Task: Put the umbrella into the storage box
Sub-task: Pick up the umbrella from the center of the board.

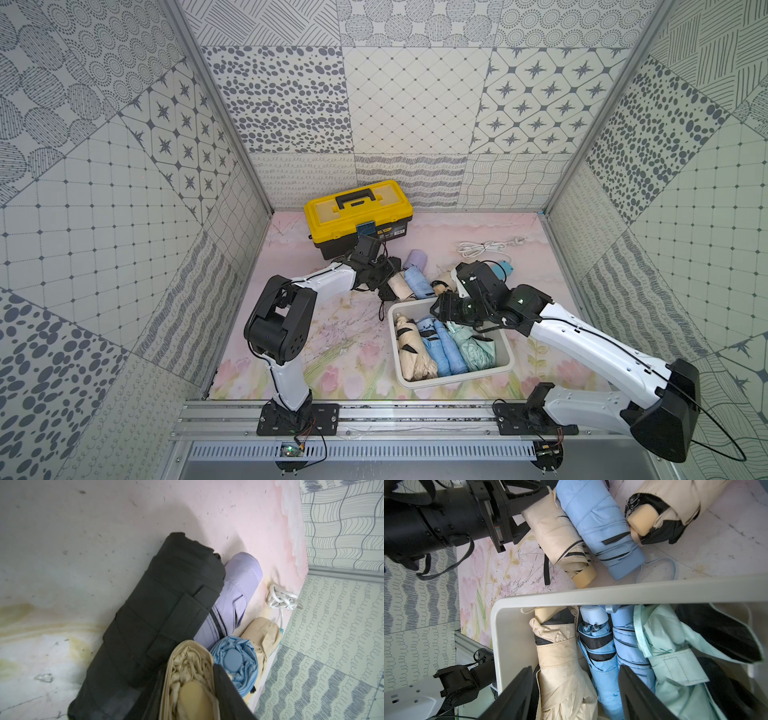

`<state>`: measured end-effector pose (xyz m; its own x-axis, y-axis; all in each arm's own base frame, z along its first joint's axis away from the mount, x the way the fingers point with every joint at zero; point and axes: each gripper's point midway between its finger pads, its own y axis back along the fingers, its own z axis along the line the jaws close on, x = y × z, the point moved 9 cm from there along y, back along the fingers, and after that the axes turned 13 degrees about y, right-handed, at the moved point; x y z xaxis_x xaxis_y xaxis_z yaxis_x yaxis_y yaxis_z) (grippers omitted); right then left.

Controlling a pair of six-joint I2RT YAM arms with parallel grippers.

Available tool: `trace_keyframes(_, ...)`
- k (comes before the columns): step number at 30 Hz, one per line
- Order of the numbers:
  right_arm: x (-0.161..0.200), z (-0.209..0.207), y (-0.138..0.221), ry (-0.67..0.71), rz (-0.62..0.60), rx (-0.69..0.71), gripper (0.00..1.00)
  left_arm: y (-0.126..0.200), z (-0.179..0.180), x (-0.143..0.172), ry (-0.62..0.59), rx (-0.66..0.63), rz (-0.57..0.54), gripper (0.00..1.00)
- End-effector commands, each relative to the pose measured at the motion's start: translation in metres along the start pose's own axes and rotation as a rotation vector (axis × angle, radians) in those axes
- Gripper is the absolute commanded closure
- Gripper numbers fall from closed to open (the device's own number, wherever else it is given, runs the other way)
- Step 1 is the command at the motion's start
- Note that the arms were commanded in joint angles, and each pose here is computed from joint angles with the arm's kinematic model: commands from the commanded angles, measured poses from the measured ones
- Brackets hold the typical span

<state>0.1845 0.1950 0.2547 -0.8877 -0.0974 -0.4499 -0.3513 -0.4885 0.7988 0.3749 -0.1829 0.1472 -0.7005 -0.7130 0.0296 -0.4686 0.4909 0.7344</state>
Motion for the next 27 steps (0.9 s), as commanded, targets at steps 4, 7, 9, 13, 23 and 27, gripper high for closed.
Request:
trace_keyframes(4,-0.01,0.004,0.014,0.002,-0.073,-0.011,0.3,0.015,-0.015,0.0,-0.081,0.059,-0.009,0.75)
trace_keyframes(7,-0.01,0.004,0.015,0.003,-0.081,-0.01,0.3,0.03,-0.018,-0.005,-0.097,0.061,-0.067,0.77)
trace_keyframes(9,-0.012,0.005,0.015,0.002,-0.086,-0.014,0.3,0.044,-0.018,-0.01,-0.099,0.064,-0.117,0.77)
trace_keyframes(13,-0.019,0.01,0.014,-0.002,-0.108,-0.04,0.3,0.073,-0.019,-0.02,-0.067,0.09,-0.229,0.78)
trace_keyframes(23,-0.059,0.039,0.005,-0.239,-0.429,-0.314,0.24,0.148,-0.04,-0.023,0.142,0.319,-0.323,0.81)
trace_keyframes(27,-0.072,0.049,-0.01,-0.357,-0.521,-0.409,0.22,0.169,-0.044,-0.017,0.238,0.418,-0.324,0.82)
